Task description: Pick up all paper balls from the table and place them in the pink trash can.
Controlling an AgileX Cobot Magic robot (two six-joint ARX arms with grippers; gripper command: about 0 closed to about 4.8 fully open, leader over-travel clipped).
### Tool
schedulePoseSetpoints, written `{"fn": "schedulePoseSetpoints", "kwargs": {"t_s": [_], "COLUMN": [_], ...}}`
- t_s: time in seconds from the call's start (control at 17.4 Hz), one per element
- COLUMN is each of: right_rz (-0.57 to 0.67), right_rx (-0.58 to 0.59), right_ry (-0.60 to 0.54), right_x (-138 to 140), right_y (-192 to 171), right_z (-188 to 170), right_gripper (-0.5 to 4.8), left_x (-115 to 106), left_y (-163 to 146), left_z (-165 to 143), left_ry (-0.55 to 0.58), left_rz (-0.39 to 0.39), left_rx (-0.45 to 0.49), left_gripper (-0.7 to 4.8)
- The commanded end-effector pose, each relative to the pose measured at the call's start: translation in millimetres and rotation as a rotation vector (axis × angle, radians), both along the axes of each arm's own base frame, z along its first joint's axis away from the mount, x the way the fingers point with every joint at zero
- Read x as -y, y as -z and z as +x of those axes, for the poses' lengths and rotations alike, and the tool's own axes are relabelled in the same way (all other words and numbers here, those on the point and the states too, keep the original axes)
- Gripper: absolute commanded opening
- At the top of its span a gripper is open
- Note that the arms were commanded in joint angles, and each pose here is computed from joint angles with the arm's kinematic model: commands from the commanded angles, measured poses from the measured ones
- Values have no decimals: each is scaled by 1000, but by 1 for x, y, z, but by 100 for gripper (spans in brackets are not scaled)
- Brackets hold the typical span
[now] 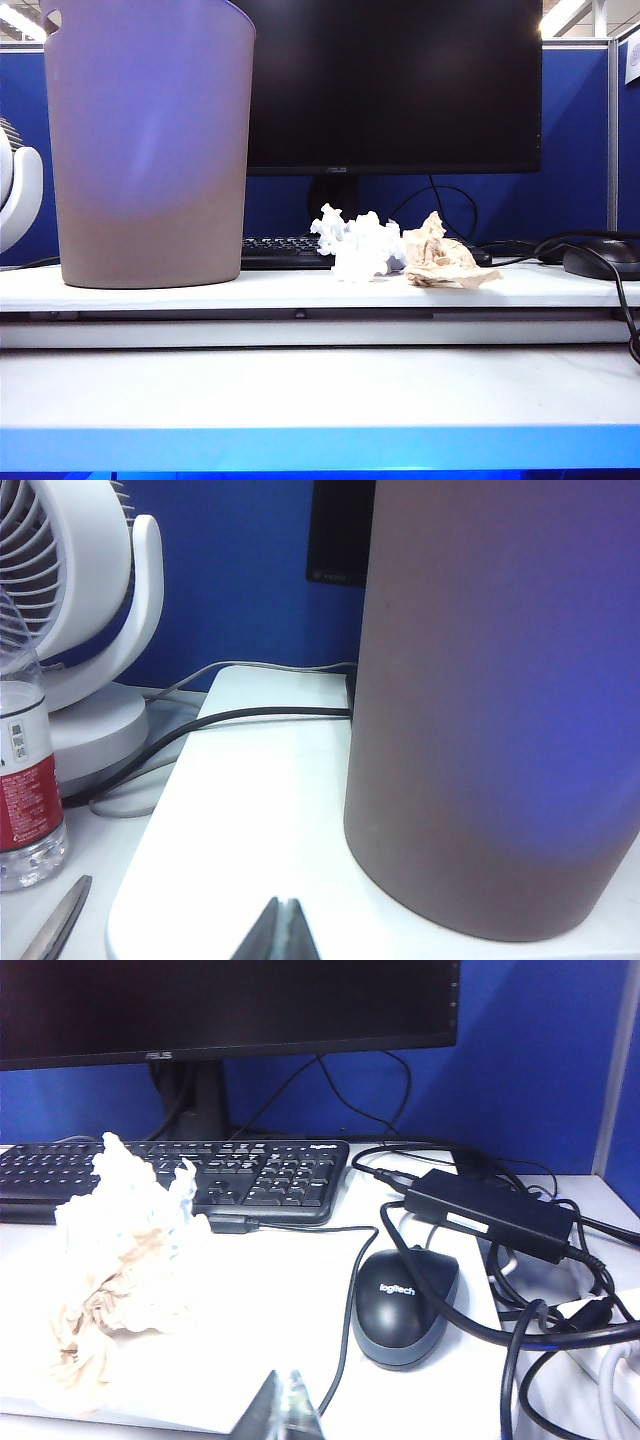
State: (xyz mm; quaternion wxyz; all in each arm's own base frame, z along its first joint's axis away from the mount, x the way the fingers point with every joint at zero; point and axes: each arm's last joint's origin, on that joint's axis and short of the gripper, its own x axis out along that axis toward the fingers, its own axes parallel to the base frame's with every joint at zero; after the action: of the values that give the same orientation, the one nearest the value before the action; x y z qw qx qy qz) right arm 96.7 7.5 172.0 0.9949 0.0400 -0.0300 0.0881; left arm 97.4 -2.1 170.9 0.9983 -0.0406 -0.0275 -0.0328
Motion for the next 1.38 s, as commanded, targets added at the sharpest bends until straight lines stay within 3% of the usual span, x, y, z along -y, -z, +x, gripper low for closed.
{"fn": "schedulePoseSetpoints", "kwargs": {"t_s": [0.06,0.29,0.34,0.52,0.57,0.69,0.75,0.8,0.92,0.97,1.03,1.15,1.2,1.26,1.32,1.38], "right_rz": [2,5,44,391,427,418,437,452,445,394,299,242,233,251,271,264], "right_rx": [18,15,9,-63,-9,241,351,364,402,406,378,211,51,-53,-167,-253], "right_ry": [-7,34,30,-136,-219,-279,-190,-147,-137,-158,-243,-418,-555,-576,-565,-553], "right_x": [0,1,1,-3,-5,-5,-1,0,1,0,-4,-11,-18,-22,-26,-31], "right_y": [0,0,0,-1,-9,-34,-56,-71,-106,-128,-156,-181,-185,-180,-172,-162], "right_z": [0,0,0,-1,-2,-10,-15,-18,-21,-18,-7,24,54,77,98,116], "right_gripper": [-6,-6,-6,-6,-6,-6,-6,-6,-6,-6,-6,-6,58,141,179,181], "left_x": [0,1,3,13,16,15,12,11,11,13,17,26,36,43,49,55], "left_y": [-2,-2,-3,-28,-39,-69,-91,-107,-143,-169,-199,-226,-230,-227,-223,-215], "left_z": [0,0,-1,-10,-15,-37,-48,-53,-65,-70,-66,-42,-14,9,25,42], "left_ry": [-4,22,110,549,655,801,784,776,781,801,792,748,779,801,820,853], "left_rz": [-3,-6,-75,-641,-751,-939,-1060,-1074,-942,-752,-552,-352,-236,-203,-193,-188], "left_rx": [15,15,24,88,140,458,592,606,608,598,531,358,213,88,-9,-110], "left_gripper": [-4,-4,-5,-5,-5,-5,-5,-5,-5,-5,-5,-5,-5,-5,-5,-5]}}
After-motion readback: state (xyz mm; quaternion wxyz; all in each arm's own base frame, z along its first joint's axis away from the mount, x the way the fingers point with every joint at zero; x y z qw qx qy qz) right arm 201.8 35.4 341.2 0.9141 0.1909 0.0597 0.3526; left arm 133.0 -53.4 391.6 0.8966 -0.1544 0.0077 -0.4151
